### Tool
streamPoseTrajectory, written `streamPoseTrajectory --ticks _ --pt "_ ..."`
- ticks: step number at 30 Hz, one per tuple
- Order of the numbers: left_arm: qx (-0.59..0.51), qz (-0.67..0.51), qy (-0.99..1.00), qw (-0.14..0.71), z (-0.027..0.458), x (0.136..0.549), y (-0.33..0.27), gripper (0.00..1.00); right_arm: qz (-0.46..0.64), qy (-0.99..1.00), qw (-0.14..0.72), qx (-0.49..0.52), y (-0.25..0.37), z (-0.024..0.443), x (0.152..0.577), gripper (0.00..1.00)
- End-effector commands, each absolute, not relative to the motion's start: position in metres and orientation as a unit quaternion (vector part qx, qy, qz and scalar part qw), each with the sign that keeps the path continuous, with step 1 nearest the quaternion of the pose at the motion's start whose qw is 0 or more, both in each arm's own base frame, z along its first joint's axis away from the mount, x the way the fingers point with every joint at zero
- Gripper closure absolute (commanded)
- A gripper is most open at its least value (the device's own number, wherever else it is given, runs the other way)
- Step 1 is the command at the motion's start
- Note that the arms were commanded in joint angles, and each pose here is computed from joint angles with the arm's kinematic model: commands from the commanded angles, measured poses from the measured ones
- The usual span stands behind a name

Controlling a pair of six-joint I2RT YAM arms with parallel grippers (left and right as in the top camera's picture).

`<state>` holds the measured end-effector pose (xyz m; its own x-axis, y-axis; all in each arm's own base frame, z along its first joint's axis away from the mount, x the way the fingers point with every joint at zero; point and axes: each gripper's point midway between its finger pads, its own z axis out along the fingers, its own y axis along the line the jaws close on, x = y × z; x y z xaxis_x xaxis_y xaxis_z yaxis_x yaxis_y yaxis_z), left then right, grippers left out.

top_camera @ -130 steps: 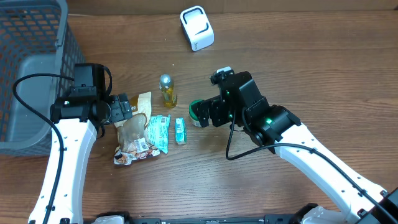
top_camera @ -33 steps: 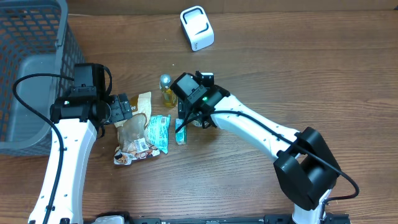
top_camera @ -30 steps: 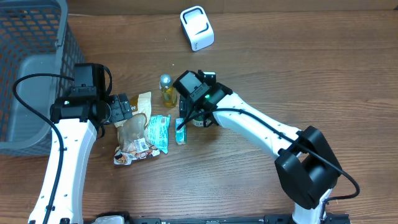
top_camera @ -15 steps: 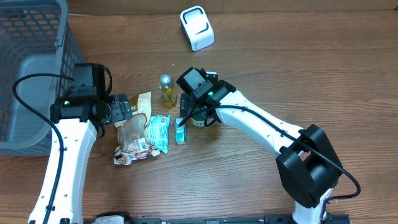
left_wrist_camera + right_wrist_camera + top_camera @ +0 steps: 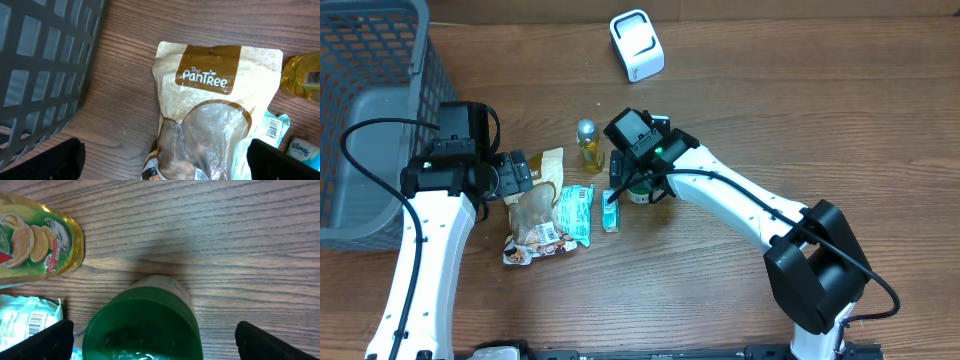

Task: Scan the item barcode
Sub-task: 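Align the open right gripper fingers on both sides of the jar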

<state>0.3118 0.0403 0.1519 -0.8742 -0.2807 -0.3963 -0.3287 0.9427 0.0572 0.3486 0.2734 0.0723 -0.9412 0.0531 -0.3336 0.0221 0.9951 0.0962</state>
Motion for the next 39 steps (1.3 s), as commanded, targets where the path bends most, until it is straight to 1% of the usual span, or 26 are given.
streamPoseTrajectory --ticks 1,19,39 --pt "-0.151 0.06 0.966 0.203 0.1585 0.3162 0.0402 0.01 0.042 0.985 0.17 0.001 0.2731 0.0724 0.3483 0.0" --pt "-0.151 0.06 0.966 0.203 0.1585 0.3162 0.0402 0.0 0.032 0.986 0.161 0.005 0.2636 0.0705 0.3485 0.0" --pt "-0.151 0.06 0.966 0.203 0.1585 0.3162 0.0402 0.01 0.054 0.987 0.152 0.002 0.2733 0.067 0.3472 0.0"
